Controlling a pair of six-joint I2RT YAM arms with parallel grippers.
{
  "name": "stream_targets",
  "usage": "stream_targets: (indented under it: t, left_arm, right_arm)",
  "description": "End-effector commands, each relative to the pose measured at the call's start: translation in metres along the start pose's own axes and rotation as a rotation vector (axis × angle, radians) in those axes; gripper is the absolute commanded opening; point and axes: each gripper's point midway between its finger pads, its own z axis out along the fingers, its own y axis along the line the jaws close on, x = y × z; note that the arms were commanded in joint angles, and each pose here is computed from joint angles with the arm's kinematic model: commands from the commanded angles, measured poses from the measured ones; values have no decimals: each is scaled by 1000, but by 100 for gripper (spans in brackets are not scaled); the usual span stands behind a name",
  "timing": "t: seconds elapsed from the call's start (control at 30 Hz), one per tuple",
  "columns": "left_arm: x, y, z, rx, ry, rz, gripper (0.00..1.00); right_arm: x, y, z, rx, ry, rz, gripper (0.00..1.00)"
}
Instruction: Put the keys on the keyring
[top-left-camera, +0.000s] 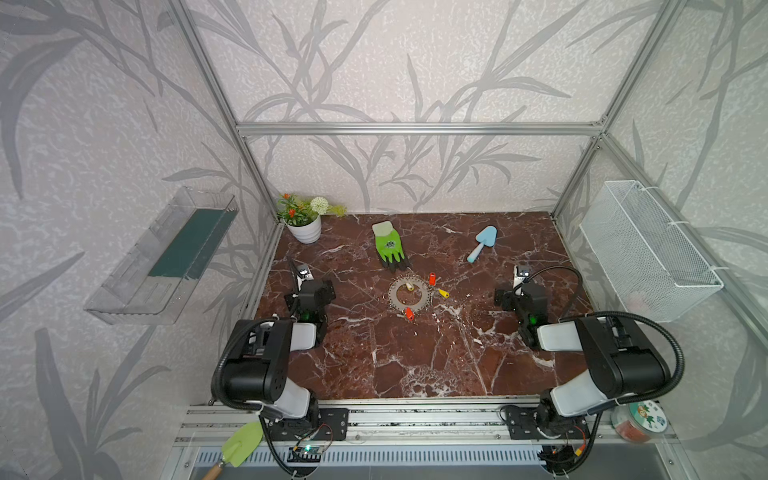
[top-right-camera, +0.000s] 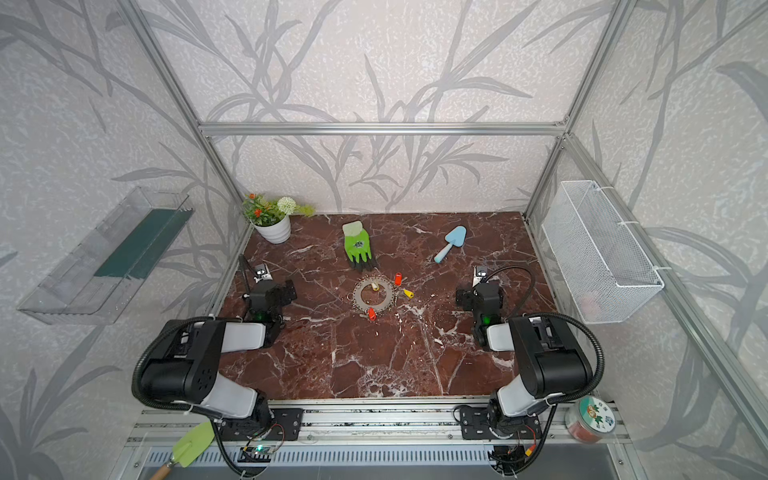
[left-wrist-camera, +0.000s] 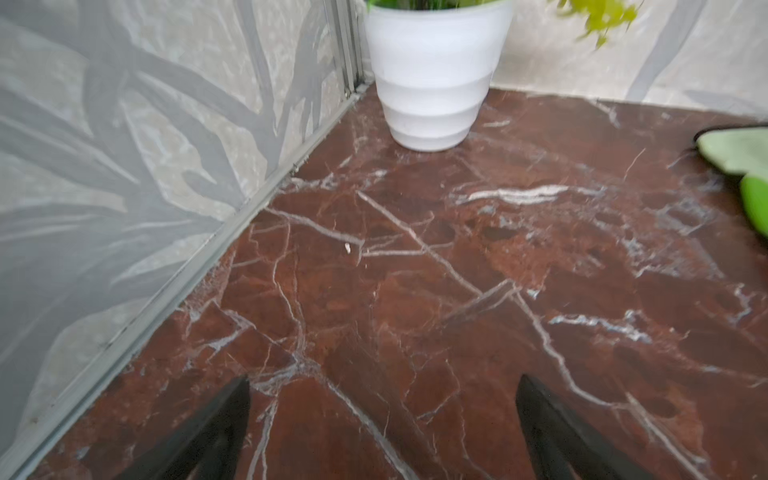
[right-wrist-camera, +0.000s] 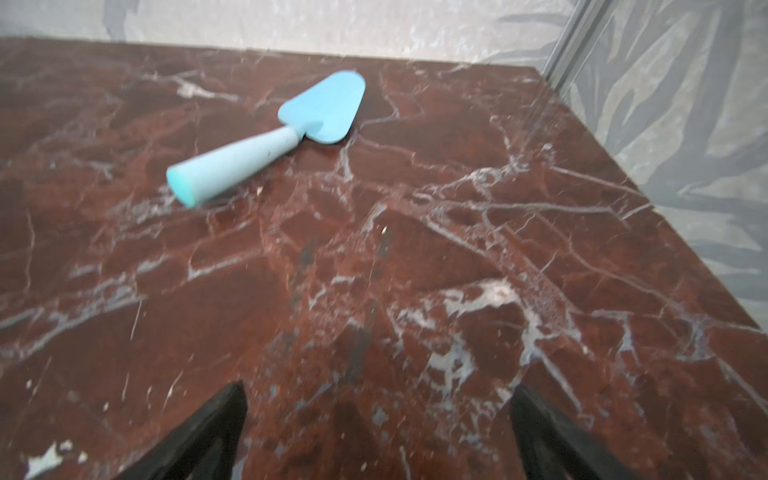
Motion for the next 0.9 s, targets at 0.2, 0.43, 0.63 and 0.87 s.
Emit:
stream_targets:
  t: [0.2,0.43,0.63,0.87]
  left_arm:
    - [-24,-3,0,29,-64,-22,99]
    - [-25,-4,-1,27,-74,-18,99]
    - [-25,-5,-1,24,-73,-9,99]
    - [-25,-8,0,35,-68,-2,99]
  right_arm:
    - [-41,1,1,34,-141,-14,99]
    - [-41,1,0,33,-153,-14,99]
    - [-42,1,-1,32,-154,-13,99]
    - [-42,0,0,34,-154,-13,99]
